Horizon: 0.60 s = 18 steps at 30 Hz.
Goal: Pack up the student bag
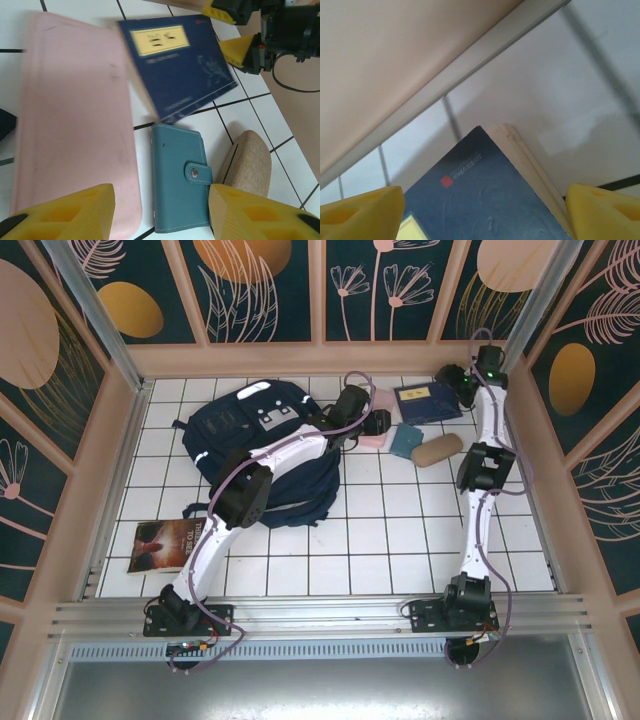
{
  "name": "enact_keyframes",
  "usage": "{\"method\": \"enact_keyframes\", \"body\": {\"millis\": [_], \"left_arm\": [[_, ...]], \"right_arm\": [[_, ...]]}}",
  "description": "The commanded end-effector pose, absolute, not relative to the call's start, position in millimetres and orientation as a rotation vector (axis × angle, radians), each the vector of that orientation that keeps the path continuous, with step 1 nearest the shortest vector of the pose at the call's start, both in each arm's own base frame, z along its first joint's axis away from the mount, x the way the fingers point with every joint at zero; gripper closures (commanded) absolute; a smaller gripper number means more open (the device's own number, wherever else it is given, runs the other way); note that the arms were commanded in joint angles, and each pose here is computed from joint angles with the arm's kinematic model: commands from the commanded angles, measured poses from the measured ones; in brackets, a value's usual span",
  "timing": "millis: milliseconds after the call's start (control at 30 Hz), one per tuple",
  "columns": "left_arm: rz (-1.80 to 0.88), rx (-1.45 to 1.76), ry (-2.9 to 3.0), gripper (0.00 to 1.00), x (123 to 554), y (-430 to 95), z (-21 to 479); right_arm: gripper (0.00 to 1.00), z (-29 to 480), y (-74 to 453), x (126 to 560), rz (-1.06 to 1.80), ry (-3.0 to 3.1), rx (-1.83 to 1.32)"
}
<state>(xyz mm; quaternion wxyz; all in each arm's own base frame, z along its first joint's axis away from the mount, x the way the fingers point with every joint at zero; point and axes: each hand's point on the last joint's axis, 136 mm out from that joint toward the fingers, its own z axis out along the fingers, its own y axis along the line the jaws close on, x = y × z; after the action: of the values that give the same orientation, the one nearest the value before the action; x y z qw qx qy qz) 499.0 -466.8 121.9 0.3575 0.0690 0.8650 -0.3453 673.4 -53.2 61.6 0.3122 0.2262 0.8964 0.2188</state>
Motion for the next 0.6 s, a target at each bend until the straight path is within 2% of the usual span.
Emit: {"method": "enact_keyframes", "body": {"millis": [0, 267, 433, 567], "left_arm": [[-0.890, 0.190, 2.256, 0.47, 493, -465, 118], [-0.879, 0.209, 2.254, 0.47, 486, -460, 121], [-0.881, 0.205, 2.253, 0.47, 485, -457, 119], [-0.872, 0.206, 2.255, 0.47, 485, -453, 119]], "right_arm": [[0.16, 60, 8, 652, 0.615, 2.497, 0.505], [0.15, 78, 34, 633, 0.580, 2.569, 0.509], [0.13, 84, 23, 620, 0.465, 2.605, 0.544], [0.11, 109, 7, 612, 0.352, 2.587, 0.556]]}}
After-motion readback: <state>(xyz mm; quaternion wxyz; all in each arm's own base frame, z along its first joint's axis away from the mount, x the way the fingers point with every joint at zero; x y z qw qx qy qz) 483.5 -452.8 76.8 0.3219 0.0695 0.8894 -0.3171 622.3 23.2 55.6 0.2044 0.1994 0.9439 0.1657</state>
